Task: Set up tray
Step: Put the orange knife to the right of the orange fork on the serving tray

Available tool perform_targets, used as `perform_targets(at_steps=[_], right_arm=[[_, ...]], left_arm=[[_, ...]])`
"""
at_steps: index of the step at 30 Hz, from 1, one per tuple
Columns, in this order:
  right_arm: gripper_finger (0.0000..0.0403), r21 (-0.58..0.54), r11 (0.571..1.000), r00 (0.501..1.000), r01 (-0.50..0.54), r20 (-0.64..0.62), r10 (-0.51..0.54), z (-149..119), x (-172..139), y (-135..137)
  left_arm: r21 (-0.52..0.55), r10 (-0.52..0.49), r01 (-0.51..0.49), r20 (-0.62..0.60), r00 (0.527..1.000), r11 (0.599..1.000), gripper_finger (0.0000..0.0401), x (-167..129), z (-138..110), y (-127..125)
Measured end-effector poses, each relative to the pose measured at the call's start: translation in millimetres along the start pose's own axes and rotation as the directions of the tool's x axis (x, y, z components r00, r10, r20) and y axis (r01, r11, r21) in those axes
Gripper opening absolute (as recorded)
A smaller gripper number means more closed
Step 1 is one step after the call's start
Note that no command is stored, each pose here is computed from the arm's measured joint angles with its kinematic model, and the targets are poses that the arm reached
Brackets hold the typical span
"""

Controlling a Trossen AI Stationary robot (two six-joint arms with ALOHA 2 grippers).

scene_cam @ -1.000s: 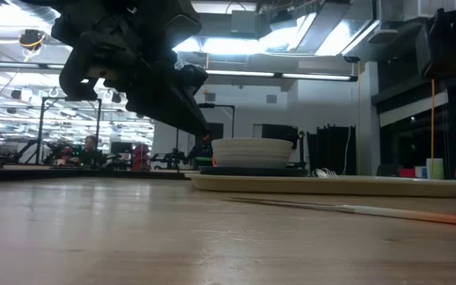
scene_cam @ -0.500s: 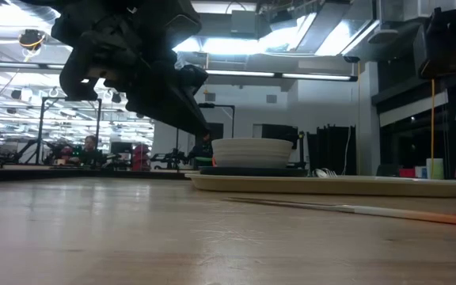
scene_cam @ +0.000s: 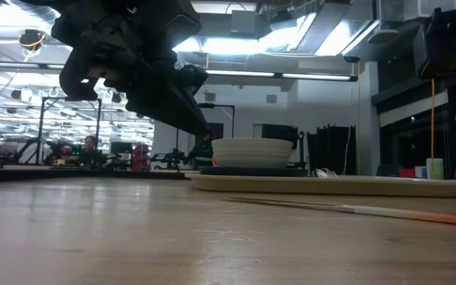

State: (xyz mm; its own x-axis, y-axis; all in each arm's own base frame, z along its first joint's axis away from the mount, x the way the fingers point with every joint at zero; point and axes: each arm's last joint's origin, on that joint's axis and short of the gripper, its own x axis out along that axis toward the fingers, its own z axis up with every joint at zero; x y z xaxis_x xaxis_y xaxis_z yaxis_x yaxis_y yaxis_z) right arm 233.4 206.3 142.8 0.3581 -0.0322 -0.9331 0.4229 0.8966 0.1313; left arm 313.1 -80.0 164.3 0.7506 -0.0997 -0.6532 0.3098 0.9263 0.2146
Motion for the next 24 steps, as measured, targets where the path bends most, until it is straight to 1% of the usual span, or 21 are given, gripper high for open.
perform_targets(at_steps=[4, 16, 24], right_arm=[[0.0000, 0.000, 1.000, 1.000, 0.010, 0.022, -0.010, 0.8, 0.0, -0.3], [0.0000, -0.002, 1.000, 1.000, 0.008, 0.015, -0.007, 0.5, 0.1, -0.4], [0.0000, -0.004, 1.000, 1.000, 0.006, 0.004, -0.006, -1.0, 6.7, 1.6]], left_arm=[[0.000, 0.000, 0.000, 0.000, 1.000, 1.000, 0.0004, 0.0, 0.0, 0.0], [0.000, 0.000, 0.000, 0.000, 1.000, 1.000, 0.0005, 0.0, 0.0, 0.0], [-0.004, 0.000, 0.000, 0.001, 1.000, 1.000, 0.0004, -0.1, 0.1, -0.1]])
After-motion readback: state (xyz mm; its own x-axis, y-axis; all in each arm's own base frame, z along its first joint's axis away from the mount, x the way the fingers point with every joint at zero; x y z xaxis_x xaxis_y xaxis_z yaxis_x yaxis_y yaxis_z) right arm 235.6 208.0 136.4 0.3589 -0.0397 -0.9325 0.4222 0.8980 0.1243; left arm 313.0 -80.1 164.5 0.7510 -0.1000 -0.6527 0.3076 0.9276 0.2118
